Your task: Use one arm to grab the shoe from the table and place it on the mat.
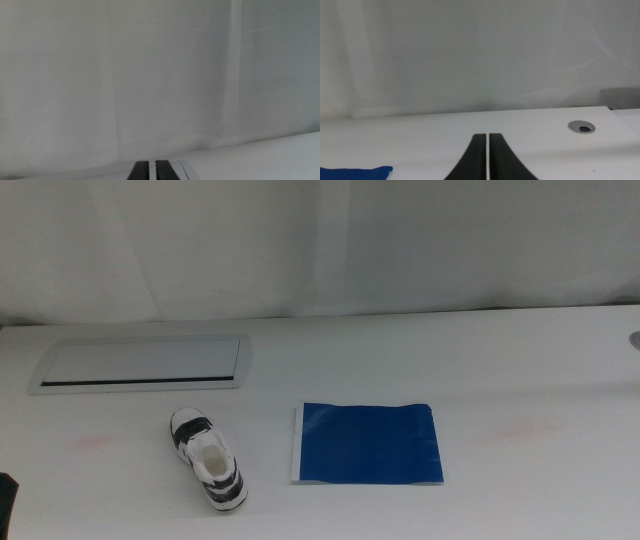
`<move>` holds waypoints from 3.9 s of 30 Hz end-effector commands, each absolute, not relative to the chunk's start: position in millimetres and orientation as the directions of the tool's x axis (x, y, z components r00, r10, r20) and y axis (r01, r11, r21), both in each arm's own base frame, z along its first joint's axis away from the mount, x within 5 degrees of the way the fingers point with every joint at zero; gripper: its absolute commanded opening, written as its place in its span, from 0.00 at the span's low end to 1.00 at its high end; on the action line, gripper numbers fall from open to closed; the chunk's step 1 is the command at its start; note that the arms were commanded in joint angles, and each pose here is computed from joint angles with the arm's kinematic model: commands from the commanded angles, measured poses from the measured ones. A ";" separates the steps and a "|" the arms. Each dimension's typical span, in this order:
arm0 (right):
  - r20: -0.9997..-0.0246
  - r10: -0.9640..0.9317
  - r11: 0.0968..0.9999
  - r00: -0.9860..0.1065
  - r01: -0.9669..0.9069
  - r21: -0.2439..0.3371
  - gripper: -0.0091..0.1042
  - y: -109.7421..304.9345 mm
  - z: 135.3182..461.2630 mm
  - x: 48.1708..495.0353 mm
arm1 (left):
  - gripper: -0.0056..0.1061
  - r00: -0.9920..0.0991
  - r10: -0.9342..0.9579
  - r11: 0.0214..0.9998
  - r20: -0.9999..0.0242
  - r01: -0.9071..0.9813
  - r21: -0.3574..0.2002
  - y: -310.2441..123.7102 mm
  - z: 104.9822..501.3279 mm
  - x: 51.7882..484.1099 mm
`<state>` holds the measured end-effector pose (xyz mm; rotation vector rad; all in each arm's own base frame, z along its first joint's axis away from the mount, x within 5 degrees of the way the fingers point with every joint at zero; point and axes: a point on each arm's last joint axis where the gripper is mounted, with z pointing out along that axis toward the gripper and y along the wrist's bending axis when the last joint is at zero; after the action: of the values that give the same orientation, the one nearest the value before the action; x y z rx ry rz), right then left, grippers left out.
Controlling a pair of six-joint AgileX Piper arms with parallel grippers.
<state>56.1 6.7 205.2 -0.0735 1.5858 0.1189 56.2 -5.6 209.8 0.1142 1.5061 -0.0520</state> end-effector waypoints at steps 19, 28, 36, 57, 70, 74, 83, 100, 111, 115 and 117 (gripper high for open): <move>-1.000 0.019 0.992 -0.018 -0.122 0.021 0.06 6.6 193.8 55.1 | 0.88 0.105 -0.101 0.984 -0.989 0.157 -0.084 -8.8 206.2 54.3; -1.000 0.019 0.992 -0.018 -0.122 0.021 0.06 6.6 193.8 55.1 | 0.88 0.102 -0.204 0.968 -0.974 0.168 -0.185 -8.6 214.5 53.8; -1.000 0.019 0.992 -0.018 -0.122 0.021 0.06 6.6 193.8 55.1 | 0.88 -0.030 -0.226 0.971 -0.974 0.077 -0.228 -4.3 246.7 66.8; -1.000 0.019 0.992 -0.018 -0.122 0.021 0.06 6.6 193.8 55.1 | 0.85 -0.485 -0.267 0.949 -0.833 0.017 -0.314 -46.2 309.4 185.5; -1.000 0.019 0.992 -0.018 -0.122 0.021 0.06 6.6 193.8 55.1 | 0.85 -0.799 -0.341 0.940 -0.495 -0.280 -0.194 -98.7 294.0 265.0; -1.000 0.019 0.992 -0.018 -0.122 0.021 0.06 6.6 193.8 55.1 | 0.85 -0.790 -0.451 0.892 -0.414 -0.407 -0.196 -106.7 271.5 273.4; -1.000 0.019 0.992 -0.018 -0.122 0.021 0.06 6.6 193.8 55.1 | 0.85 -0.783 -0.530 0.847 -0.326 -0.507 -0.161 -128.3 225.4 288.8; -1.000 0.019 0.992 -0.018 -0.122 0.021 0.06 6.6 193.8 55.1 | 0.85 -0.801 -0.524 0.845 -0.290 -0.530 -0.063 -137.0 164.1 308.3; -1.000 0.019 0.992 -0.018 -0.122 0.021 0.06 6.6 193.8 55.1 | 0.85 -0.813 -0.506 0.856 -0.290 -0.515 -0.050 -139.0 150.2 312.5; -1.000 0.019 0.992 -0.018 -0.122 0.021 0.06 6.6 193.8 55.1 | 0.85 -0.806 -0.514 0.851 -0.293 -0.523 -0.052 -138.7 150.4 312.7; -1.000 0.019 0.992 -0.018 -0.122 0.021 0.06 6.6 193.8 55.1 | 0.85 -0.805 -0.515 0.850 -0.293 -0.525 -0.053 -138.7 150.4 312.7</move>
<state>56.1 6.7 205.2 -0.0705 1.5860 0.1218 311.6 -136.6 148.6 -0.7800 2.7424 0.0532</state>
